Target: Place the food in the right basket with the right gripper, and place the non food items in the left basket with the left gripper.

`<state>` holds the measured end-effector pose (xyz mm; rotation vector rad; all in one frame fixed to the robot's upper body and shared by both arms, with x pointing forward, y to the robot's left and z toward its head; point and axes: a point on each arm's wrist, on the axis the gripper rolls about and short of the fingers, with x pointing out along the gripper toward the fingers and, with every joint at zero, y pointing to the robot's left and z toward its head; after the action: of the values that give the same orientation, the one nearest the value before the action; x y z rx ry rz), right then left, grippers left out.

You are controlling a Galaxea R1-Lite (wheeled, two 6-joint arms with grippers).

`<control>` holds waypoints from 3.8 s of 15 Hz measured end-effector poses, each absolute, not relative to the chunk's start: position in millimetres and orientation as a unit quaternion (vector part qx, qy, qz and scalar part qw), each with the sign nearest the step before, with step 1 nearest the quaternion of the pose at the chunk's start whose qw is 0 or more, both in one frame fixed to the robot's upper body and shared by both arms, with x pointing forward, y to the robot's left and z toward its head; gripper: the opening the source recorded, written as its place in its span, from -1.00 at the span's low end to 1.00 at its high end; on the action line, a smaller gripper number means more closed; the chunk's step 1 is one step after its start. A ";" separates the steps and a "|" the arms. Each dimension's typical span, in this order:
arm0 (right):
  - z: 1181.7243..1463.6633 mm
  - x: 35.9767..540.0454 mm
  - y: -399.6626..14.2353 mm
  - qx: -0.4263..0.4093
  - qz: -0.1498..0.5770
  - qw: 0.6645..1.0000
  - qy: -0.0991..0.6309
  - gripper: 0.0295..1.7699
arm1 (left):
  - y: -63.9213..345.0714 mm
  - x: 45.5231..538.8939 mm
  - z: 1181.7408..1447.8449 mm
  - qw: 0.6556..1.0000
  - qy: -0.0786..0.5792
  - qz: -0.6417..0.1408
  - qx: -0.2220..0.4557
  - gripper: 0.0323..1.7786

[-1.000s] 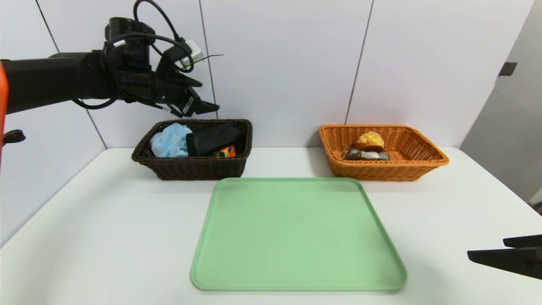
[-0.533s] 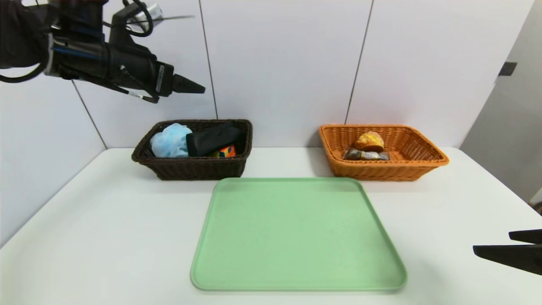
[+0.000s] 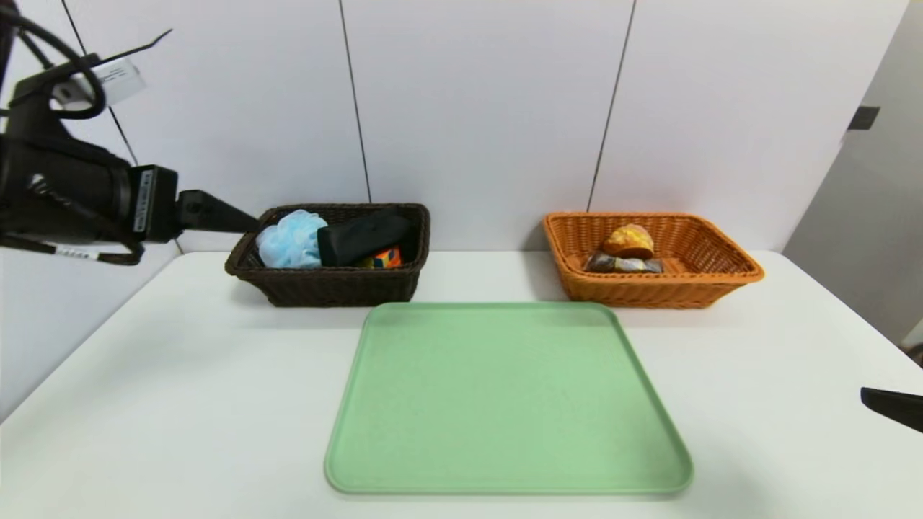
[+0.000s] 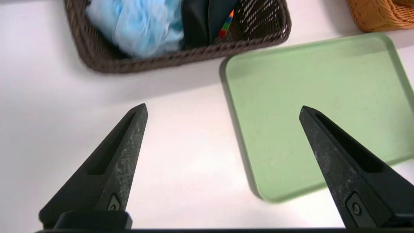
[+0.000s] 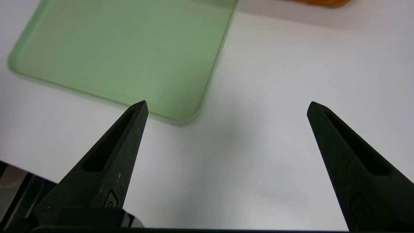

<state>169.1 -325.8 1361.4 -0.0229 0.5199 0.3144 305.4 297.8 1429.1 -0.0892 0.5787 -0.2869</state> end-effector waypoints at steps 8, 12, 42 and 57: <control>1356.9 111.8 -331.4 -0.049 0.125 0.979 0.157 0.92 | 326.4 178.9 1393.7 0.965 0.249 -0.015 -0.075 0.89; 1345.6 89.5 -331.5 -0.053 0.131 0.982 0.128 0.92 | 333.0 131.7 1374.7 0.973 0.218 0.014 -0.074 0.90; 1231.1 51.5 -334.1 -0.106 0.043 0.988 -0.104 0.92 | 333.2 56.6 1210.0 1.000 -0.018 0.011 0.003 0.90; 1181.8 69.0 -335.7 -0.039 0.020 0.999 0.002 0.92 | 333.2 69.1 1183.1 1.000 -0.003 0.007 -0.006 0.90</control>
<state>69.0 -335.7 1181.8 -0.0773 0.0044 0.0394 69.1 333.2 1183.1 -0.0114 -0.0067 0.0146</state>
